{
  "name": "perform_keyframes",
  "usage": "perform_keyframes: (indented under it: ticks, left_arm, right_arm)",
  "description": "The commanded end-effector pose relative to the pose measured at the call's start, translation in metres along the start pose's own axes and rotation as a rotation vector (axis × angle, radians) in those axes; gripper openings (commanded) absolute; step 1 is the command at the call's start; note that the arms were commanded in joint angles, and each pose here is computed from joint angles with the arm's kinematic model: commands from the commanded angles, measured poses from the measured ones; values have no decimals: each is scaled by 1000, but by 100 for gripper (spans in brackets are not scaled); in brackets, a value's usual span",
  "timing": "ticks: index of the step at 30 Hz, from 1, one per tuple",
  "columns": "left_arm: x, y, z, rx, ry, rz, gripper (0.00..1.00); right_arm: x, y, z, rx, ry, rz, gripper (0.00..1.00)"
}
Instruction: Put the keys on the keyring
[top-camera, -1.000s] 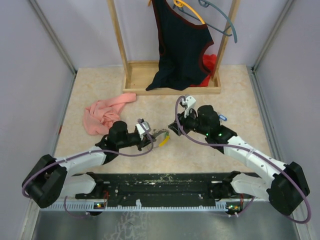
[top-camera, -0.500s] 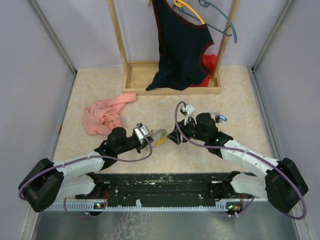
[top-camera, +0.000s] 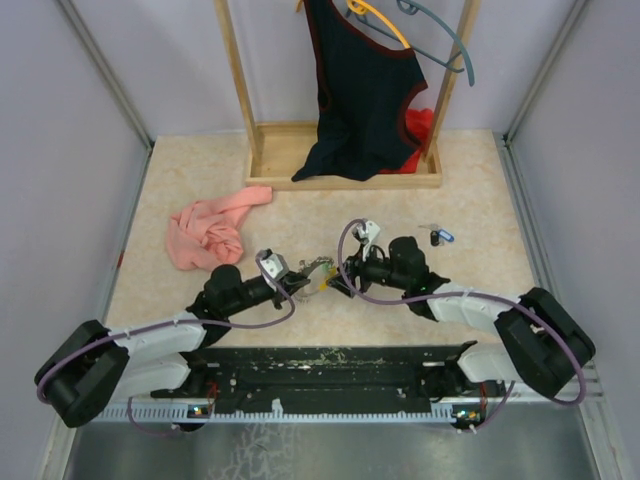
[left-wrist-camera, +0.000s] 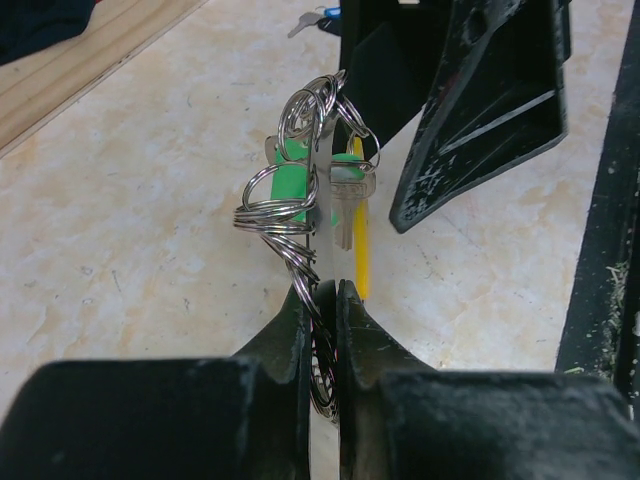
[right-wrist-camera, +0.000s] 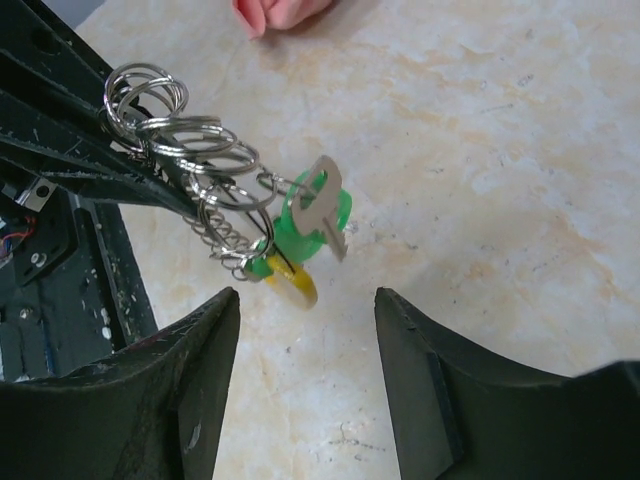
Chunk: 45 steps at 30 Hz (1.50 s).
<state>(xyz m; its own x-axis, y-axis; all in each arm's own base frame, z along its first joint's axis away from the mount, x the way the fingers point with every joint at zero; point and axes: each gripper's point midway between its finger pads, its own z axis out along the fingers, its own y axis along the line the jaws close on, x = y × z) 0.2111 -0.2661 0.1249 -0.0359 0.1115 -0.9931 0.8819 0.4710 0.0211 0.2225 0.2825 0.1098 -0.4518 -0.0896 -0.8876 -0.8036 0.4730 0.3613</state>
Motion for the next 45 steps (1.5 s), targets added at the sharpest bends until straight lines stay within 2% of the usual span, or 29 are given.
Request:
perform_keyframes:
  ticks: [1, 6, 10, 15, 20, 24, 27, 31, 36, 41, 44, 45]
  left_arm:
    - [-31, -15, 1, 77, -130, -3, 1]
    - [-36, -19, 0, 95, -166, -41, 1]
    - [-38, -26, -1, 131, -182, -66, 1]
    - [-40, -27, -3, 169, -204, -111, 2]
    - [-41, -20, -9, 183, -216, -147, 27]
    - [-44, -13, -15, 161, -232, -159, 48]
    - [-47, -3, -22, 120, -247, -157, 56]
    - [-49, 6, -28, 66, -249, -149, 61]
    - [-51, 6, -30, 63, -252, -145, 66]
    - [-51, 4, -28, 86, -246, -159, 68]
    - [-51, 4, -26, 87, -245, -179, 68]
    - [-50, 4, -25, 88, -243, -188, 68]
  right_arm:
    - [-34, 18, 7, -113, -130, -119, 55]
    - [-39, 28, 6, -174, -172, -178, 48]
    - [-41, 38, 4, -236, -184, -232, 38]
    - [-43, 40, 3, -249, -149, -299, 17]
    - [-50, 32, -4, -198, -79, -438, 0]
    - [-58, 22, -11, -139, -12, -570, 0]
    - [-66, 14, -18, -98, 33, -667, 0]
    - [-83, 2, -25, -10, 63, -796, 0]
    - [-87, 22, -20, -73, 110, -984, 0]
    - [-80, 13, -18, 42, 228, -1131, 0]
    - [-83, 1, -22, 148, 239, -1164, 0]
    - [-82, 3, -22, 136, 236, -1169, 0]
